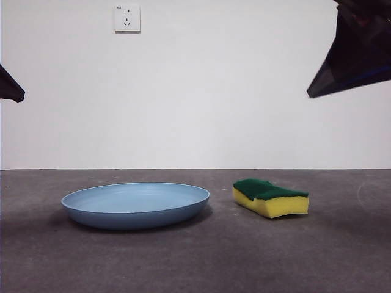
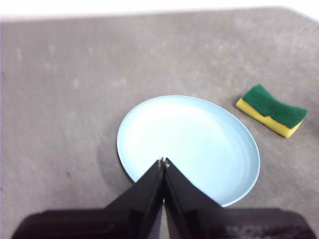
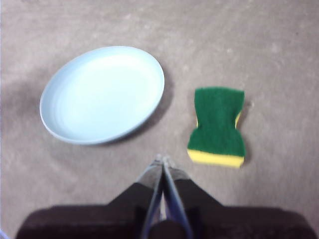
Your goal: Pick up the plate,pick up the cloth,clean the plate with the cloth
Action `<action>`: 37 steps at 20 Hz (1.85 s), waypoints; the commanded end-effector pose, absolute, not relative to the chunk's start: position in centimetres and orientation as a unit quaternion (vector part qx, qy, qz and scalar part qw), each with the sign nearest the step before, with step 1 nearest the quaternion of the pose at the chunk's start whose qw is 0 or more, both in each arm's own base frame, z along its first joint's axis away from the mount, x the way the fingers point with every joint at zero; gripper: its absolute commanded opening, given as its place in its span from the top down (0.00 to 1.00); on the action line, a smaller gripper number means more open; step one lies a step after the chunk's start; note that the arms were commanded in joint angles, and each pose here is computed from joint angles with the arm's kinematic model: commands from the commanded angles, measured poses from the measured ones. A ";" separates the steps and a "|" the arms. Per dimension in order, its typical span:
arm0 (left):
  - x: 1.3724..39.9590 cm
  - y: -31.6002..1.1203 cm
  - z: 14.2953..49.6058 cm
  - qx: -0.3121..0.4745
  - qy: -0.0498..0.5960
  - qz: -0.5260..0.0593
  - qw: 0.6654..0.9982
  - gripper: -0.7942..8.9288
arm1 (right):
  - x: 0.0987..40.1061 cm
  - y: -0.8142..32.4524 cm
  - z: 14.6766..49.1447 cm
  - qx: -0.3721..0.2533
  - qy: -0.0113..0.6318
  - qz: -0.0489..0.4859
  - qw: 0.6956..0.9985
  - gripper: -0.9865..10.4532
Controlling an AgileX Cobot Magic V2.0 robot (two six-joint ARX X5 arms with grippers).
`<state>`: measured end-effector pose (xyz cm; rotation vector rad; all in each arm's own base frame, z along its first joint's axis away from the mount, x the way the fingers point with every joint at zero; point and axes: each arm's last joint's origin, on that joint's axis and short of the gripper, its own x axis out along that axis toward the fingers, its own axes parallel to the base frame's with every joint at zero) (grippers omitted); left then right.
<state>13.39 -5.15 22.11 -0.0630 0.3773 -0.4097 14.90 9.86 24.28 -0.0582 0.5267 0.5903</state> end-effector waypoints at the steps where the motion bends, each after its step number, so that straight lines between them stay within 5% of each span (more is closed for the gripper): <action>1: 13.5 -5.2 22.2 -0.052 0.184 -0.199 0.961 0.92 | 14.8 9.8 24.3 -0.024 0.251 0.285 0.925 0.91; 12: 13.1 -5.0 22.2 -0.039 0.186 -0.194 0.962 0.92 | 14.8 9.8 24.4 -0.024 0.251 0.286 0.924 0.91; 17: 10.9 -3.1 22.8 0.000 0.080 -0.159 0.984 0.92 | 14.8 9.8 24.4 -0.024 0.251 0.286 0.924 0.91; 23: 9.4 -1.5 18.5 -0.008 0.037 -0.105 0.994 0.92 | 14.8 9.8 24.4 -0.024 0.251 0.286 0.924 0.91; 37: 9.6 -0.7 14.8 -0.014 0.089 -0.061 0.994 0.92 | 14.8 9.8 24.4 -0.024 0.252 0.286 0.924 0.91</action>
